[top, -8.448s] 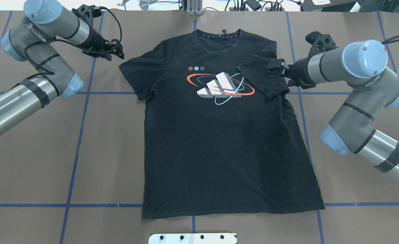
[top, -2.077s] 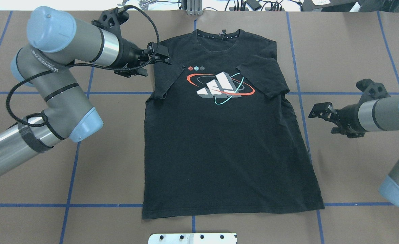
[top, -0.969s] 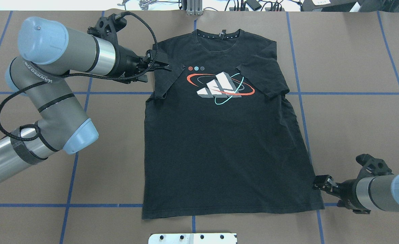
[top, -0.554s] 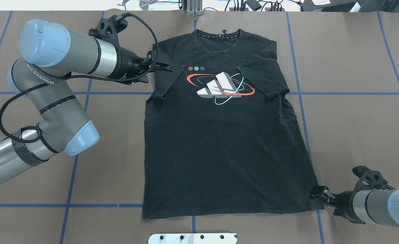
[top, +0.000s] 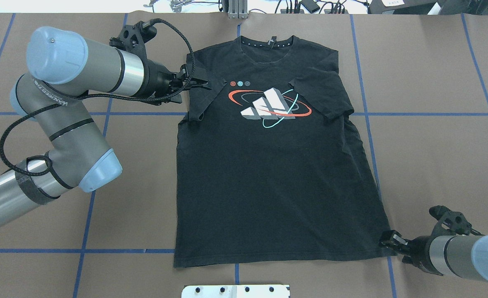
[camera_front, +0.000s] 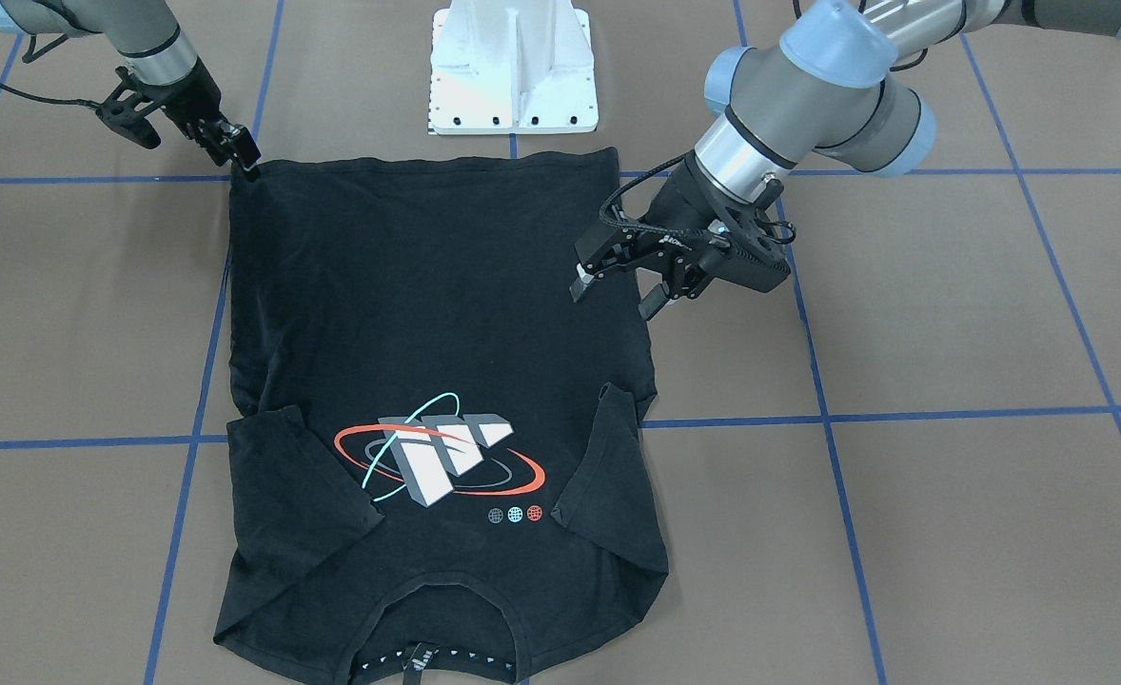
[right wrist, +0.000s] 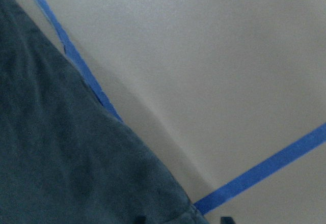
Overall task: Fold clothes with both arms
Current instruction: 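Move the right gripper to the hem corner nearest the robot and grasp it, then move the left gripper to the other hem corner and grasp it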
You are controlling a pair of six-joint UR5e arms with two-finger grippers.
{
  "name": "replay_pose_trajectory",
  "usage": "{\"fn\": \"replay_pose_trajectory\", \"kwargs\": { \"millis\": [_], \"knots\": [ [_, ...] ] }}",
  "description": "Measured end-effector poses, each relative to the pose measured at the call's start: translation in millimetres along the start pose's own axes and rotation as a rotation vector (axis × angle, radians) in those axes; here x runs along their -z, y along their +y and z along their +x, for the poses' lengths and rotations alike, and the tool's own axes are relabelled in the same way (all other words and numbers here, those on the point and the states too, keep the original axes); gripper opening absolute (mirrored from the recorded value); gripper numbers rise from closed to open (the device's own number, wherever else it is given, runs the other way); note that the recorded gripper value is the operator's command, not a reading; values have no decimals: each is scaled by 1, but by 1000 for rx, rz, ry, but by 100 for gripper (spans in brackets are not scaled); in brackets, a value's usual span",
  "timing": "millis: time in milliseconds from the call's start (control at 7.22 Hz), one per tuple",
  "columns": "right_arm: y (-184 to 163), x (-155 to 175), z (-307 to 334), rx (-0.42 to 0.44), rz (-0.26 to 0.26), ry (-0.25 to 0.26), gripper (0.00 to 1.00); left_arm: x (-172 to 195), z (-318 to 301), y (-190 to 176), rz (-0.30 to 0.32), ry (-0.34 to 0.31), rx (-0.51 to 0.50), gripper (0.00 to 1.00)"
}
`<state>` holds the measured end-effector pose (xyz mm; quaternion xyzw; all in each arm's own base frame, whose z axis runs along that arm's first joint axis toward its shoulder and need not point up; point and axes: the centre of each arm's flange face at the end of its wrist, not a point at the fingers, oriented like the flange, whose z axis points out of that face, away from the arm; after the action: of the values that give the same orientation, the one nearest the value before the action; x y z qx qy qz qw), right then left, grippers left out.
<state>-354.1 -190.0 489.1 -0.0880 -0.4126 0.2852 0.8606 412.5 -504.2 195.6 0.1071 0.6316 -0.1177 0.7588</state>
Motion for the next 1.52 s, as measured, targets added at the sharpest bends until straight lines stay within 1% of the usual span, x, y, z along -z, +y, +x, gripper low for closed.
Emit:
{"fn": "replay_pose_trajectory", "kwargs": {
  "millis": [415,554,692,831,969,1246,1385,1523],
  "knots": [
    [1,5,-3,0,-3,-11,0,-1,-3,0,-1,-10,5,99],
    [2,11,-5,0,-7,-19,0,-2,-2,1,-4,-21,28,99],
    [3,20,-7,0,-14,-28,0,-8,-5,14,2,-41,86,99],
    [6,31,-9,-2,-26,-38,0,-15,-13,52,23,-71,155,99],
    [9,40,-12,-4,-40,-47,0,-14,-17,100,31,-110,222,99],
    [12,48,-13,-5,-56,-50,0,-12,-19,194,6,-227,349,99],
    [14,48,-13,-2,-62,-48,0,-13,-30,237,-8,-277,394,99],
    [17,48,-12,1,-67,-46,0,-12,-46,270,-31,-319,422,96]
  ]
}}
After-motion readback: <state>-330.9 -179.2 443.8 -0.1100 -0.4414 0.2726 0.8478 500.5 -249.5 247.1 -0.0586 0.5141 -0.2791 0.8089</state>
